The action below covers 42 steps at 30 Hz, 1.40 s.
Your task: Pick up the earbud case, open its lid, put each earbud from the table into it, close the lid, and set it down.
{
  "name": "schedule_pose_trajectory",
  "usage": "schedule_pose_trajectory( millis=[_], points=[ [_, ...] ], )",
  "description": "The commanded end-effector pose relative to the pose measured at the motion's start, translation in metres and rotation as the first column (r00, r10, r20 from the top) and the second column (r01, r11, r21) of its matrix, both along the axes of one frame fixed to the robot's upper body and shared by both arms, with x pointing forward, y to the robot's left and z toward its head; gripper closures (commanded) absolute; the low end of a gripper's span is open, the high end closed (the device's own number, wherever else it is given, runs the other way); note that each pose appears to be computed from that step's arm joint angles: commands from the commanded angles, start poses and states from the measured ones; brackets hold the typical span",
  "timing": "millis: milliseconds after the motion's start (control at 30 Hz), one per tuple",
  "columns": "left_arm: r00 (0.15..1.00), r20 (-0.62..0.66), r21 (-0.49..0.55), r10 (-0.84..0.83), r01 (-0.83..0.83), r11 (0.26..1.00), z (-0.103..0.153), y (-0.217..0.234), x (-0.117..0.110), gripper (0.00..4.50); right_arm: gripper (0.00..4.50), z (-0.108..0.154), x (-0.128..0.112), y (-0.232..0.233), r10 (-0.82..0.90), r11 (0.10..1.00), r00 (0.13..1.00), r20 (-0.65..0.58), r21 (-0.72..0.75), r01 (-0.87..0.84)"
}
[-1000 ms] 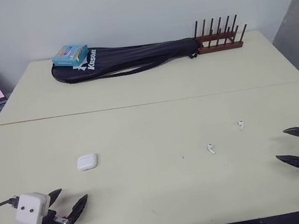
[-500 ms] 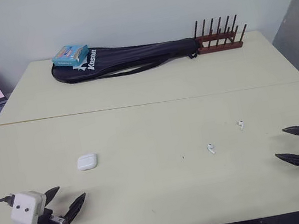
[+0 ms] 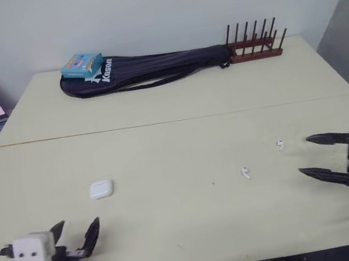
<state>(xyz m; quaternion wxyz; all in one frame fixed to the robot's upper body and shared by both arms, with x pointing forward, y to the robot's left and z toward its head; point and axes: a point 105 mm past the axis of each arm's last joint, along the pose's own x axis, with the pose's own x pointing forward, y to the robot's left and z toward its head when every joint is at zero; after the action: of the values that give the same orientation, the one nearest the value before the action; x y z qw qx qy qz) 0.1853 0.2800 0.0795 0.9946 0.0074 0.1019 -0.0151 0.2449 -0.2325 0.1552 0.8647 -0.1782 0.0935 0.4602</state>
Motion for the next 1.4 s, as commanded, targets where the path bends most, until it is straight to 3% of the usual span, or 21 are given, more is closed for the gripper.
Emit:
schedule_pose_trajectory(
  millis=[33,300,867,1400],
  points=[
    [0.999,0.035,0.013,0.012,-0.013,1.0,0.009,-0.018,0.012,0.03,0.0,0.025,0.003,0.028,0.11,0.994,0.993,0.045,0.022,-0.111],
    [0.996,0.013,0.021,0.089,-0.089,0.996,0.005,-0.02,0.032,0.03,0.0,0.044,0.011,0.066,0.274,0.96,0.961,0.04,0.043,-0.275],
    [0.995,-0.088,-0.008,0.051,-0.052,0.999,-0.016,-0.03,0.071,0.03,0.0,0.046,0.01,0.079,0.327,0.943,0.944,0.044,0.043,-0.329],
    [0.988,-0.143,-0.003,0.051,-0.052,0.999,-0.017,-0.025,0.091,0.03,0.0,0.046,0.012,0.083,0.339,0.939,0.939,0.054,0.037,-0.341]
  ],
)
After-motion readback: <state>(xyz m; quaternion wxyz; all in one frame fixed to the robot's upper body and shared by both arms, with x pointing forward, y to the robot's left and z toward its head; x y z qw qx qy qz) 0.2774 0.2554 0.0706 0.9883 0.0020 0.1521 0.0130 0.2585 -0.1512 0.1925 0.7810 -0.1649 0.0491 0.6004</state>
